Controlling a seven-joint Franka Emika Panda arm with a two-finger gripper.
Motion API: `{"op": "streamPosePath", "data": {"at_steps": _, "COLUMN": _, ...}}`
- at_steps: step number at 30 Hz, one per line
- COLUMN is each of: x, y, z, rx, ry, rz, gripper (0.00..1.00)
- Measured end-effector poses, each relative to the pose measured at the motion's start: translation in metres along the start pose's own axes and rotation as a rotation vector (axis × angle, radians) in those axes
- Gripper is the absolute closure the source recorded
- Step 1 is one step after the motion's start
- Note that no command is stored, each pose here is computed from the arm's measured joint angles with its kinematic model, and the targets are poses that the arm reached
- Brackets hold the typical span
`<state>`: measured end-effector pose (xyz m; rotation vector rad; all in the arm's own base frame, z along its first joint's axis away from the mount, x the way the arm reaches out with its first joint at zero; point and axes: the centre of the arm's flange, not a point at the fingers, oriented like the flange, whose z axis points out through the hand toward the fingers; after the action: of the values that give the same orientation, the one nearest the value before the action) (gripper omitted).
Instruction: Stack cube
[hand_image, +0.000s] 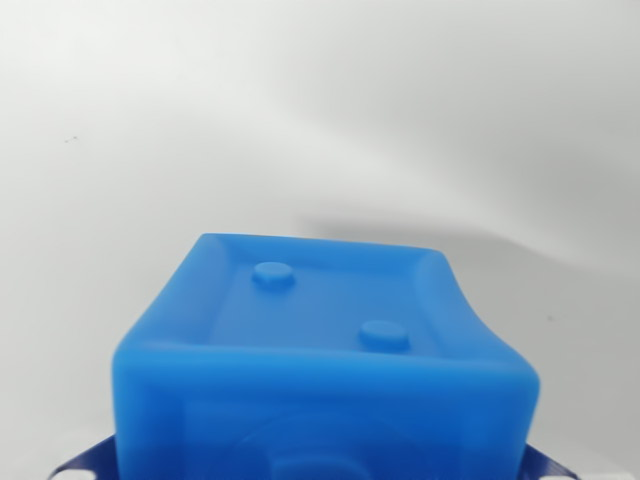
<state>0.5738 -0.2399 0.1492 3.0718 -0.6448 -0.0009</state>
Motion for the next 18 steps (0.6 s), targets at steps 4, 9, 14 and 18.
{"op": "streamPosePath", "data": {"at_steps": 4, "x": 0.000, "y": 0.000, "z": -0.012, "rx": 0.0009, "ry": 0.0005, "rz": 0.000, "gripper": 1.00}}
{"op": "streamPosePath", "data": {"at_steps": 9, "x": 0.000, "y": 0.000, "z": -0.026, "rx": 0.0020, "ry": 0.0017, "rz": 0.001, "gripper": 1.00}}
{"op": "streamPosePath", "data": {"at_steps": 14, "x": 0.000, "y": 0.000, "z": -0.042, "rx": 0.0031, "ry": 0.0052, "rz": 0.003, "gripper": 1.00}}
{"op": "streamPosePath", "data": {"at_steps": 18, "x": -0.002, "y": -0.005, "z": -0.043, "rx": 0.0034, "ry": 0.0036, "rz": 0.012, "gripper": 1.00}}
